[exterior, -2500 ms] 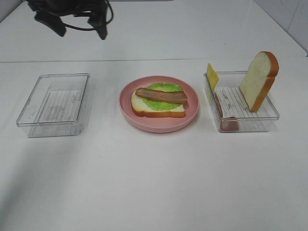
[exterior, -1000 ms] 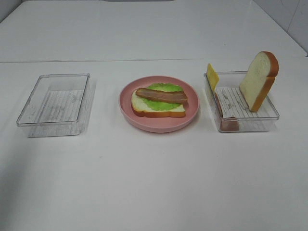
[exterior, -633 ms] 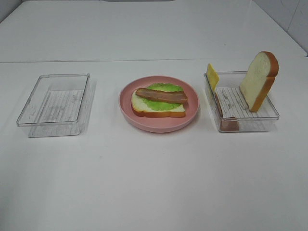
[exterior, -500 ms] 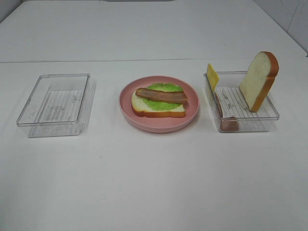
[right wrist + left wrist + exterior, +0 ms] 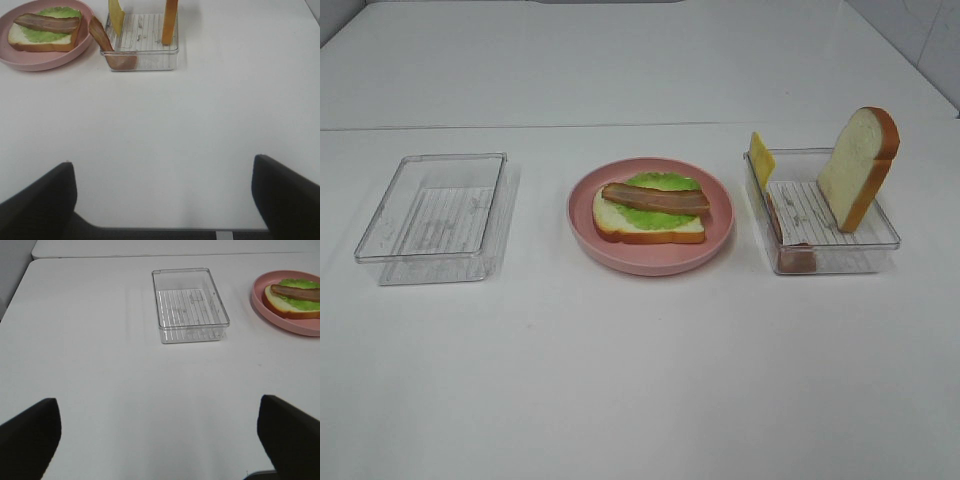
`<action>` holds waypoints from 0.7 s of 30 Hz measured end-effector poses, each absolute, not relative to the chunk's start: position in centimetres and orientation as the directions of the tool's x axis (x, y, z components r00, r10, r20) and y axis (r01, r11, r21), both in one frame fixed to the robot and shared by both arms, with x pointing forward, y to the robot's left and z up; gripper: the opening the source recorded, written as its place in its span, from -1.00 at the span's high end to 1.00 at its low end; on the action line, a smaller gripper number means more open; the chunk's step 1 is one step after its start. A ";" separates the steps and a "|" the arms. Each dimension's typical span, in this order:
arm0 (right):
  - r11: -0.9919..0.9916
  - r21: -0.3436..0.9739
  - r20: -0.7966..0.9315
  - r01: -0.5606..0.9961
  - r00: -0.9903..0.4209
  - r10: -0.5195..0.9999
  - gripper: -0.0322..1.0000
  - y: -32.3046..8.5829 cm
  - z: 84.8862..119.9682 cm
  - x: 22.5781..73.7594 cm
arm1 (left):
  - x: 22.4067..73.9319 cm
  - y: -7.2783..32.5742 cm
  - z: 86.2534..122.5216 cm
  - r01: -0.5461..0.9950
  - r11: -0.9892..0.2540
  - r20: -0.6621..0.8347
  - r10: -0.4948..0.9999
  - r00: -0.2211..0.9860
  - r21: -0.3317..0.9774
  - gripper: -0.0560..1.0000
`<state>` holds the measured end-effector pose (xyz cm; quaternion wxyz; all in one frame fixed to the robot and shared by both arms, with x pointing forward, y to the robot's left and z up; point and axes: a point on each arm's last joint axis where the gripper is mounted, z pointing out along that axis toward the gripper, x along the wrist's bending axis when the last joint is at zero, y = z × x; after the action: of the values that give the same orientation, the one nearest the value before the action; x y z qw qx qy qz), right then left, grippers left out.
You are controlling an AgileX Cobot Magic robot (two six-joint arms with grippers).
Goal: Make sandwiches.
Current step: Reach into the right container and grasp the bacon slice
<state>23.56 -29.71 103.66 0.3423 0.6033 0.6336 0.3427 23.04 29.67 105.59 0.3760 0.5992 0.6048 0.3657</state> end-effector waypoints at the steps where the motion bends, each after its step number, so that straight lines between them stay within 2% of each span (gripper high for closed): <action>1: 0.037 0.847 -0.020 0.530 -0.038 0.999 -0.85 -29.7 103.7 23.6 | 23.0 29.7 105.6 0.449 0.017 -0.019 1.000 0.000 0.893 -0.98; 21: 0.037 0.847 -0.020 0.530 -0.038 0.999 -0.85 -29.7 103.7 23.6 | 23.0 29.7 105.6 0.448 0.024 -0.025 1.000 -0.004 0.894 -0.98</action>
<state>23.56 -29.71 103.66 0.3423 0.6033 0.6336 0.3427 23.01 29.67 105.62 0.3784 0.5959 0.6074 0.3644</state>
